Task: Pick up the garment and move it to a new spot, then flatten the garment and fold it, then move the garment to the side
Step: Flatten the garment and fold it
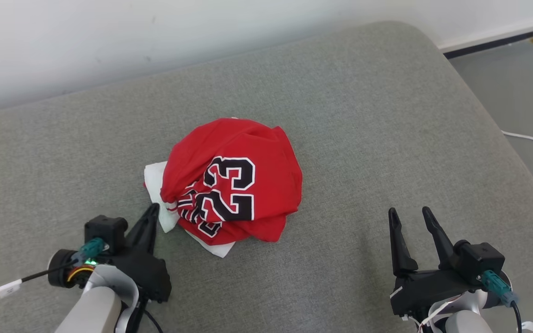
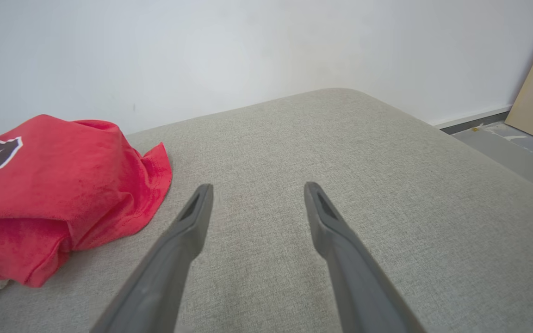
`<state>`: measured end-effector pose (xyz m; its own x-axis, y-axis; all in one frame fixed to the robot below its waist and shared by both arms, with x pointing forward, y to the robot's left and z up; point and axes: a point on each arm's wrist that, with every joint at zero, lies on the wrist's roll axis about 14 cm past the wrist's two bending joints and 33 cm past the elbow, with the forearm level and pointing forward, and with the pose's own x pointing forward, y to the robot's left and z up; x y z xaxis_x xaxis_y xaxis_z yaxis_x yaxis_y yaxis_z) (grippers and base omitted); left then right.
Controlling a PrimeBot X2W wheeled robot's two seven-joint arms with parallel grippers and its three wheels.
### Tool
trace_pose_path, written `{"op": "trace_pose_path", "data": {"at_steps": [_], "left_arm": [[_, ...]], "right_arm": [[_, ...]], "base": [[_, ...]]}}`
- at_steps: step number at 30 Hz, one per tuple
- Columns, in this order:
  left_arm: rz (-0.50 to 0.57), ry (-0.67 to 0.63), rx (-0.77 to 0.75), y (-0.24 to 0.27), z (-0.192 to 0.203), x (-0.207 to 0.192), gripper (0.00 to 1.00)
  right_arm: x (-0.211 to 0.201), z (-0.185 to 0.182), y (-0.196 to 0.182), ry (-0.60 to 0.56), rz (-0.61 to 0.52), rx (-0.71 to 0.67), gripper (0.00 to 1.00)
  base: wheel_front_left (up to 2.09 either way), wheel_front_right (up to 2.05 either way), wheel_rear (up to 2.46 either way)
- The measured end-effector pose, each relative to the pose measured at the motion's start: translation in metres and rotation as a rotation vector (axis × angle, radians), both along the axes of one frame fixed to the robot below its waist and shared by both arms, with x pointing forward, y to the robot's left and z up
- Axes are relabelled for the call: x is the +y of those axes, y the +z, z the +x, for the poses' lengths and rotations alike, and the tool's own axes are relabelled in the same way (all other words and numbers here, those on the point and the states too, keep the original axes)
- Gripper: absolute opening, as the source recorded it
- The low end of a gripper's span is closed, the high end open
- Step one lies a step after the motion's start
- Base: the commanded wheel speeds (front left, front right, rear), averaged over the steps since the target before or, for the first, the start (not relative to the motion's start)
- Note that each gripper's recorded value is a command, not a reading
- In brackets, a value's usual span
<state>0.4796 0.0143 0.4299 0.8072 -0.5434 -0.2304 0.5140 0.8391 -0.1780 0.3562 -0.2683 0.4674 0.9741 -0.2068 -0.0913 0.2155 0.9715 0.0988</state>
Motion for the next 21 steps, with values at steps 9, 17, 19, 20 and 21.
{"op": "trace_pose_path", "data": {"at_steps": [9,17,19,20,21], "left_arm": [[0.027,0.002,-0.07,0.021,-0.012,0.013,1.0],[0.046,-0.048,-0.038,0.016,-0.025,0.005,1.0],[0.056,-0.062,-0.016,0.009,-0.026,-0.001,1.0],[0.057,-0.064,-0.007,0.005,-0.026,-0.002,1.0],[0.066,-0.065,0.001,0.001,-0.025,-0.001,1.0]], "right_arm": [[0.007,-0.001,0.002,0.018,0.01,-0.011,1.0],[0.009,0.001,-0.004,0.023,0.02,0.005,1.0],[0.006,0.001,-0.005,0.012,0.019,0.008,1.0],[0.004,0.0,-0.006,0.008,0.019,0.01,1.0],[0.003,-0.001,-0.006,0.004,0.018,0.011,1.0]], "base": [[0.0,0.0,0.0],[0.0,0.0,0.0],[0.0,0.0,0.0],[0.0,0.0,0.0],[0.0,0.0,0.0]]}}
